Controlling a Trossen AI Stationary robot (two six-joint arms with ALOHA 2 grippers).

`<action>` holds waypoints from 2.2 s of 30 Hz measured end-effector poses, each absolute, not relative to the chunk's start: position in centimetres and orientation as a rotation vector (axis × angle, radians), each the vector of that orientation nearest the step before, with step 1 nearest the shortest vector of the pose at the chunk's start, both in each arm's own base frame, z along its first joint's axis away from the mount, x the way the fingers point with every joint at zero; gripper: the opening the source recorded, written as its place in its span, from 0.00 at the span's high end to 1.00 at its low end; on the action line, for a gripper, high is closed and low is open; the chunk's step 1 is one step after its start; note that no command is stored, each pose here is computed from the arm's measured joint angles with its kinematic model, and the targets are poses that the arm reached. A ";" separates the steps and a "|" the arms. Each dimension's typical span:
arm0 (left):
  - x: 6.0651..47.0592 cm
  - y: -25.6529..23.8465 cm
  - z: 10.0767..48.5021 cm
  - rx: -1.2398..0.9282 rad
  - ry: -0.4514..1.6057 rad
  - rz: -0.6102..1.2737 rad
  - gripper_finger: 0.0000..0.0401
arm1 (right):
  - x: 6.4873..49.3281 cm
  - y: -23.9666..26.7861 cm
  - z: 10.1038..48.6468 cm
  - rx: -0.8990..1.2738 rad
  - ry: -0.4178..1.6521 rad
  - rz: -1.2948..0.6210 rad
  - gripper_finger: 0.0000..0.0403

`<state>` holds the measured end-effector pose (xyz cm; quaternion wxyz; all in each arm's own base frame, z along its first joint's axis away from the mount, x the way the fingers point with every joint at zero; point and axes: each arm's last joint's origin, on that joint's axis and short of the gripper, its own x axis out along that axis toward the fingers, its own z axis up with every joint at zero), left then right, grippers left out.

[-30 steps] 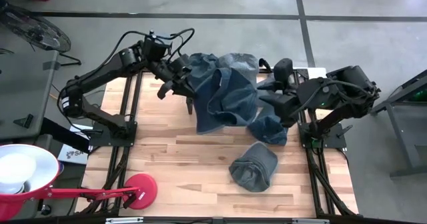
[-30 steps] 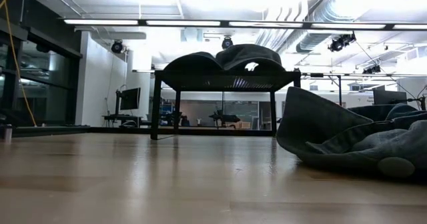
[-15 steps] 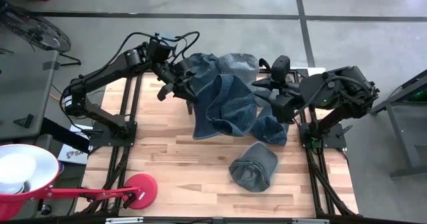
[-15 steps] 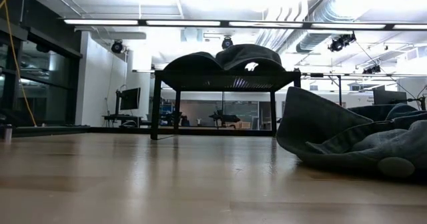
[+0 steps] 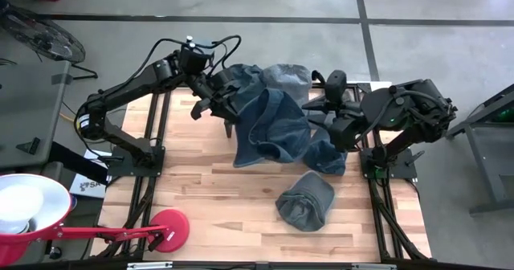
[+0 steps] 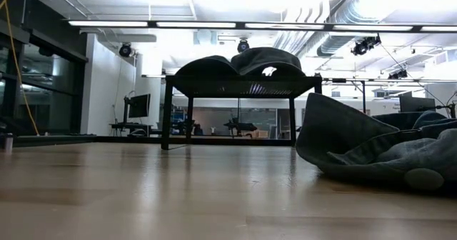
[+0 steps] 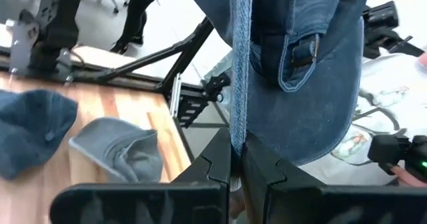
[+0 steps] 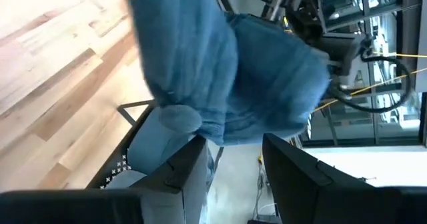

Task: Pick & Place hat
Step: Stack the left blue cap on top of the blue cap on the shelf

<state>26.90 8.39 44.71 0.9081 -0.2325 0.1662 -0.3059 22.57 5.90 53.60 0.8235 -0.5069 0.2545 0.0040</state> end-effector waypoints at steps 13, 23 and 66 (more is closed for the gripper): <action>27.1 8.1 45.0 -0.472 0.324 -0.622 0.98 | 22.6 6.0 53.7 -1.064 0.518 0.038 0.66; 27.2 8.1 45.0 -0.478 0.326 -0.610 0.98 | 22.7 6.1 53.8 -1.039 0.497 0.041 0.78; 29.2 3.2 47.6 -0.167 0.056 0.030 0.42 | 22.3 2.2 51.8 -0.045 0.718 -0.056 1.00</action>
